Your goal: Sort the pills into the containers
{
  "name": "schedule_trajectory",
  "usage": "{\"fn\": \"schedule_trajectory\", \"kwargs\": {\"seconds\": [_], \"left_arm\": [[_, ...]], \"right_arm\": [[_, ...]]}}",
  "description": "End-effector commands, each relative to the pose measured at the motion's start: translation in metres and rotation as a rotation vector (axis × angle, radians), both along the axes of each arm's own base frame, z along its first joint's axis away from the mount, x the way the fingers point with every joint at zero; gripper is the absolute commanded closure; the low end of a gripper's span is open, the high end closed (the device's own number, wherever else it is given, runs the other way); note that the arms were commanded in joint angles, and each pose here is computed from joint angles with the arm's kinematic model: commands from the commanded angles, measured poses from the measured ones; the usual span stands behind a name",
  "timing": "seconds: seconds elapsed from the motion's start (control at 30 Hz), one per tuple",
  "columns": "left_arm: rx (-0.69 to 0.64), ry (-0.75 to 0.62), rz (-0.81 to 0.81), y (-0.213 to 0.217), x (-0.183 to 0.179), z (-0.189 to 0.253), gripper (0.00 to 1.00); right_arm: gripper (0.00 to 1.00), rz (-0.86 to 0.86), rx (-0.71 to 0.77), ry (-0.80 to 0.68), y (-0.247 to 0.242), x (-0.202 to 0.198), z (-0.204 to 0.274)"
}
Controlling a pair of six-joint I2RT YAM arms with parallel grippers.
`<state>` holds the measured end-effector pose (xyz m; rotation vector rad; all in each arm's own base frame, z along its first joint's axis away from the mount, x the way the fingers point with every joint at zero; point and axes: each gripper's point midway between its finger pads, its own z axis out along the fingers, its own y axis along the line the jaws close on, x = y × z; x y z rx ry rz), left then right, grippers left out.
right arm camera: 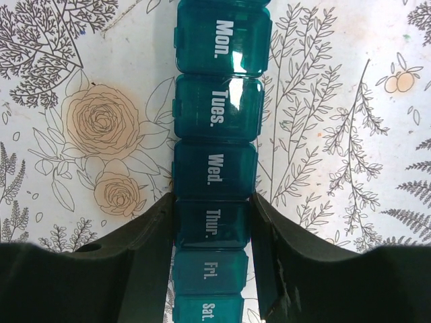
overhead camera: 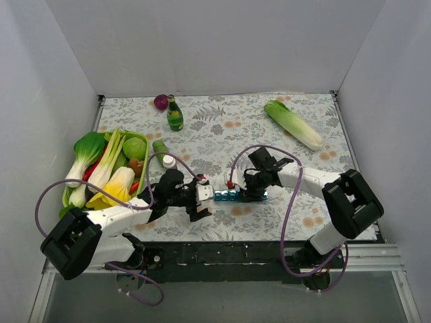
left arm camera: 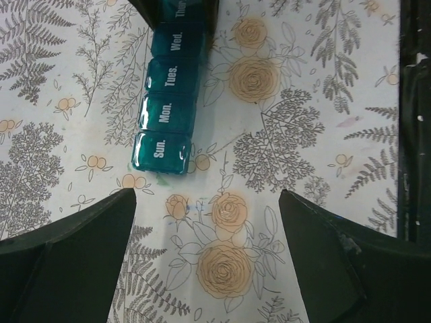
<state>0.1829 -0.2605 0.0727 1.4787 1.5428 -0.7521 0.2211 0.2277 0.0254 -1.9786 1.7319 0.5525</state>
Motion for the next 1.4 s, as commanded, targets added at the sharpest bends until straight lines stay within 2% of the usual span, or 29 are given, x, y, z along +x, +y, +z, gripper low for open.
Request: {"fn": "schedule_trajectory", "kwargs": {"seconds": [0.0,0.33,0.67,0.9,0.93,1.17,1.3,1.37], "left_arm": [[-0.025,-0.156,0.039,-0.015,0.032,0.02,0.13],[0.011,-0.212,0.075,-0.028,0.051,0.0,0.16],[0.033,-0.188,0.08,-0.035,0.059,-0.013,0.33],[0.055,-0.163,0.063,-0.036,0.056,-0.022,0.54],[0.058,-0.157,0.058,-0.036,0.055,-0.024,0.61],[0.055,-0.089,0.051,-0.038,0.048,-0.021,0.9],[0.042,-0.022,0.027,-0.04,0.036,-0.016,1.0],[0.041,0.021,0.015,-0.04,0.029,-0.015,1.0]], "right_arm": [[0.77,-0.006,0.046,-0.059,0.009,0.006,0.008],[0.78,-0.002,0.069,-0.07,0.012,0.005,0.011],[0.78,0.007,0.08,-0.054,0.013,0.001,0.011],[0.78,0.006,0.077,-0.046,0.013,0.001,0.009],[0.78,0.007,0.076,-0.044,0.013,0.001,0.009],[0.78,0.004,0.065,-0.043,0.011,0.0,0.004],[0.78,0.002,0.056,-0.048,0.009,0.0,0.0],[0.78,0.0,0.054,-0.054,0.009,0.001,-0.001]]}}
